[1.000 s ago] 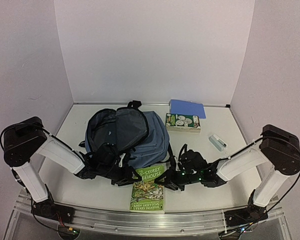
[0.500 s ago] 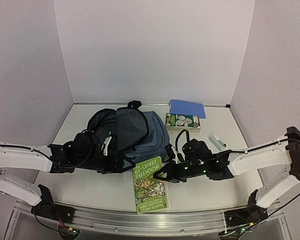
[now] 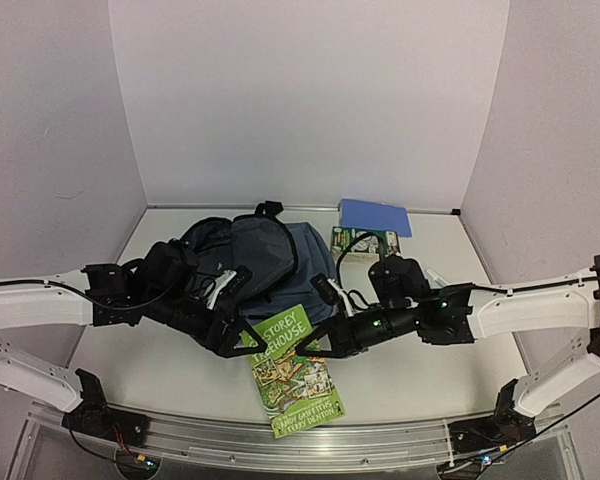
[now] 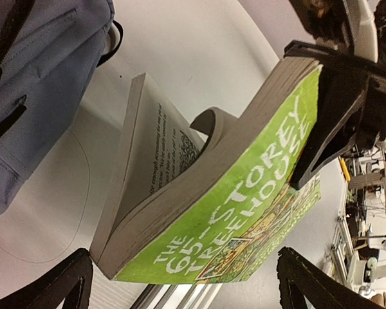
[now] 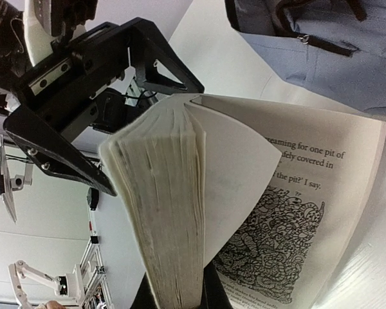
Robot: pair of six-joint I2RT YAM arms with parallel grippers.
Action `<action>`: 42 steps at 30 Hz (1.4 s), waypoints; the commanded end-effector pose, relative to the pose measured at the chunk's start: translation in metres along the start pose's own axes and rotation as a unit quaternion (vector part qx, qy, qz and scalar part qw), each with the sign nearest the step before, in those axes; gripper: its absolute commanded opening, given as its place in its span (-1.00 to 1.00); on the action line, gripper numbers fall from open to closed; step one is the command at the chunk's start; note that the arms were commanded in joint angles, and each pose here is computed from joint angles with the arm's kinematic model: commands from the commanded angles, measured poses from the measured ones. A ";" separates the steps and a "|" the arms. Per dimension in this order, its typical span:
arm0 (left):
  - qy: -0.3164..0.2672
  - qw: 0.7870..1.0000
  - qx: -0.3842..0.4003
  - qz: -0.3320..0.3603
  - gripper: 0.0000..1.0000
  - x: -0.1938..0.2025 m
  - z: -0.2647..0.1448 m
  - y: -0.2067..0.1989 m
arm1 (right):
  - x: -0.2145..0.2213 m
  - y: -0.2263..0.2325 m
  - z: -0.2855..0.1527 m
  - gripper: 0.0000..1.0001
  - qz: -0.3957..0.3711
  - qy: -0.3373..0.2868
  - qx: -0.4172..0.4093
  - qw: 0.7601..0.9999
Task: Pack the student bag
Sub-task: Pick up the book from the center of the board.
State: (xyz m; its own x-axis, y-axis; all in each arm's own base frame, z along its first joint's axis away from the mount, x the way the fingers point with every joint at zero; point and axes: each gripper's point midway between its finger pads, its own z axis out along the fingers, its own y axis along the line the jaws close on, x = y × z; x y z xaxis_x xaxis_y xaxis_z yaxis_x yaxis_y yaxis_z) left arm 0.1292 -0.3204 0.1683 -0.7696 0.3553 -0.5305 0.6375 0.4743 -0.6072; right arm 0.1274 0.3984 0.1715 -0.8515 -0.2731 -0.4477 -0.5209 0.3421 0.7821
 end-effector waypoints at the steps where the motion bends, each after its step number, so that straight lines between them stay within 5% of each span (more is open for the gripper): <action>1: 0.032 0.998 0.038 0.039 0.99 0.001 -0.001 -0.019 | -0.015 0.063 -0.007 -1.00 -0.071 0.004 -0.103 0.992; 9: 0.023 0.998 0.032 0.048 0.99 -0.006 -0.003 -0.018 | -0.005 0.076 -0.008 -1.00 -0.082 0.030 -0.131 0.988; 18: 0.047 0.989 0.132 0.045 0.93 -0.010 -0.004 -0.055 | 0.006 0.092 0.006 -1.00 -0.099 0.062 -0.155 0.981; 26: 0.065 0.990 0.122 0.029 0.29 -0.002 0.004 -0.045 | -0.002 0.087 0.006 -1.00 -0.102 0.033 -0.130 0.986; 31: 0.066 0.989 0.126 0.027 -0.30 -0.002 0.004 -0.046 | -0.013 0.082 0.002 -1.00 -0.103 0.003 -0.104 0.989; 37: 0.055 0.992 0.115 0.017 -0.95 -0.004 0.002 -0.041 | -0.036 0.072 -0.013 -0.75 -0.107 -0.055 -0.053 0.991; 40: 0.041 0.993 0.111 0.010 -1.00 -0.007 0.000 -0.037 | -0.048 0.063 -0.024 -0.63 -0.102 -0.082 -0.025 0.991; 42: 0.027 0.994 0.105 0.001 -1.00 -0.011 -0.004 -0.032 | -0.057 0.055 -0.031 -0.36 -0.096 -0.100 -0.005 0.990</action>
State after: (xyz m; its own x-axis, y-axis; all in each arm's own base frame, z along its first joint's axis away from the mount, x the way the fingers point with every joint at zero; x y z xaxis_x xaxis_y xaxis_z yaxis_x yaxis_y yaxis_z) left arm 0.1113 -0.3434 0.1925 -0.7456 0.4428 -0.4981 0.6413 0.2732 -0.7170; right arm 0.1095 0.4065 0.1771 -0.7907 -0.3673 -0.4899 -0.6035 0.3328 0.7246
